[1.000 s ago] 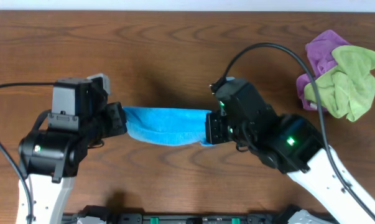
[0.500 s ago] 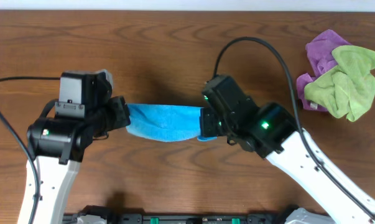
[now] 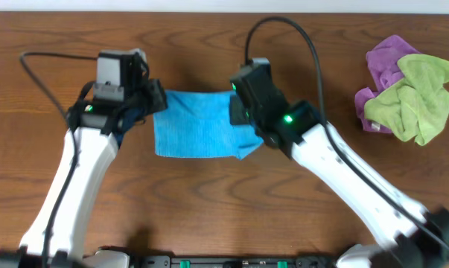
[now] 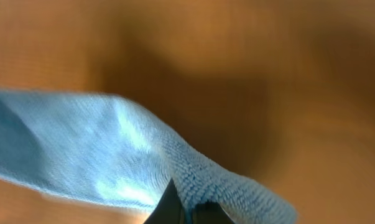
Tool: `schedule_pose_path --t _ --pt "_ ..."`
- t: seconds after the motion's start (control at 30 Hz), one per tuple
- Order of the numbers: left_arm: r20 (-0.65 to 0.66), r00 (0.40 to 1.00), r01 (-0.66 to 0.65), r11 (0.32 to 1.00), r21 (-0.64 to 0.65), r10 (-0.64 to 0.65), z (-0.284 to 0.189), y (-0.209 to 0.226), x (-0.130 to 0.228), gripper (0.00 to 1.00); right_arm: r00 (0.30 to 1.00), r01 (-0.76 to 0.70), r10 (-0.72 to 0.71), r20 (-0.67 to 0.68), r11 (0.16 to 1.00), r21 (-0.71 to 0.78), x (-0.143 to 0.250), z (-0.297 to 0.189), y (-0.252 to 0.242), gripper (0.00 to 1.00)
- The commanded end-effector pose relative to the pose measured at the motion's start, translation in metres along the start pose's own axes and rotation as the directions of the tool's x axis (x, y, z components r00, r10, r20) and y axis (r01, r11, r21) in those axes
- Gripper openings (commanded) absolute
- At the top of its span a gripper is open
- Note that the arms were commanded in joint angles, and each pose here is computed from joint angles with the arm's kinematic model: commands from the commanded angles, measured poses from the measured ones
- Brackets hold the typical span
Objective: Fold the cloth
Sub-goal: 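Lay the stretched cloth flat on the table with both grippers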
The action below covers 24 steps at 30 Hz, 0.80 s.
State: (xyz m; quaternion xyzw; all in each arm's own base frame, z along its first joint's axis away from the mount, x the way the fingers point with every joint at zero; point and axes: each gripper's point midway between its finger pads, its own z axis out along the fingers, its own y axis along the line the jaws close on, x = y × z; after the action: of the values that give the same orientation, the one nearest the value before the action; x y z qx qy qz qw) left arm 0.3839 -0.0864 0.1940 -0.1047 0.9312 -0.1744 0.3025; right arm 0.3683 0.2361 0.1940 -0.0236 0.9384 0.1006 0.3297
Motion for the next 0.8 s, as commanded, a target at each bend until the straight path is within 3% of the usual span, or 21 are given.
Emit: schedule_pose_path --t 0.0,0.2,0.27,0.3,0.33,0.4,0.43,0.47,0.77 --pt "0.047 0.999 -0.006 0.999 -0.05 0.009 0.033 0.012 -0.015 0.06 0.993 0.088 -0.092 0.068 0.994 0.067 -0.024 0.04 -0.015 0.01" --pt "0.229 0.973 -0.015 0.999 -0.042 0.024 0.089 0.013 -0.063 0.06 0.96 0.096 -0.112 0.256 0.992 0.076 -0.075 0.099 -0.028 0.02" --pt "0.259 0.966 -0.012 0.999 -0.053 0.025 0.1 0.017 -0.069 0.08 0.95 0.073 -0.095 0.296 0.994 0.086 -0.085 0.105 -0.034 0.13" --pt "0.276 0.961 -0.008 0.998 -0.065 0.026 0.105 0.02 -0.072 0.21 0.945 0.062 -0.088 0.315 0.994 0.094 -0.09 0.105 -0.037 0.23" --pt "0.29 0.957 -0.001 0.997 -0.079 0.024 0.107 0.023 -0.075 0.4 0.942 0.055 -0.085 0.326 0.994 0.099 -0.093 0.104 -0.039 0.33" --pt "0.314 0.949 0.012 0.994 -0.105 0.022 0.109 0.029 -0.079 0.8 0.938 0.053 -0.082 0.336 0.994 0.095 -0.096 0.102 -0.038 0.43" --pt "0.322 0.947 0.014 0.994 -0.111 0.023 0.109 0.03 -0.081 0.93 0.939 0.054 -0.083 0.334 0.994 0.096 -0.096 0.101 -0.038 0.49" --pt "0.33 0.944 0.019 0.993 -0.119 0.022 0.108 0.032 -0.083 0.98 0.941 0.056 -0.085 0.329 0.994 0.096 -0.095 0.1 -0.038 0.51" --pt "0.283 0.959 0.017 0.992 -0.127 0.02 0.104 0.033 -0.072 0.95 0.975 0.122 -0.134 0.18 0.989 0.078 -0.058 0.085 -0.026 0.59"
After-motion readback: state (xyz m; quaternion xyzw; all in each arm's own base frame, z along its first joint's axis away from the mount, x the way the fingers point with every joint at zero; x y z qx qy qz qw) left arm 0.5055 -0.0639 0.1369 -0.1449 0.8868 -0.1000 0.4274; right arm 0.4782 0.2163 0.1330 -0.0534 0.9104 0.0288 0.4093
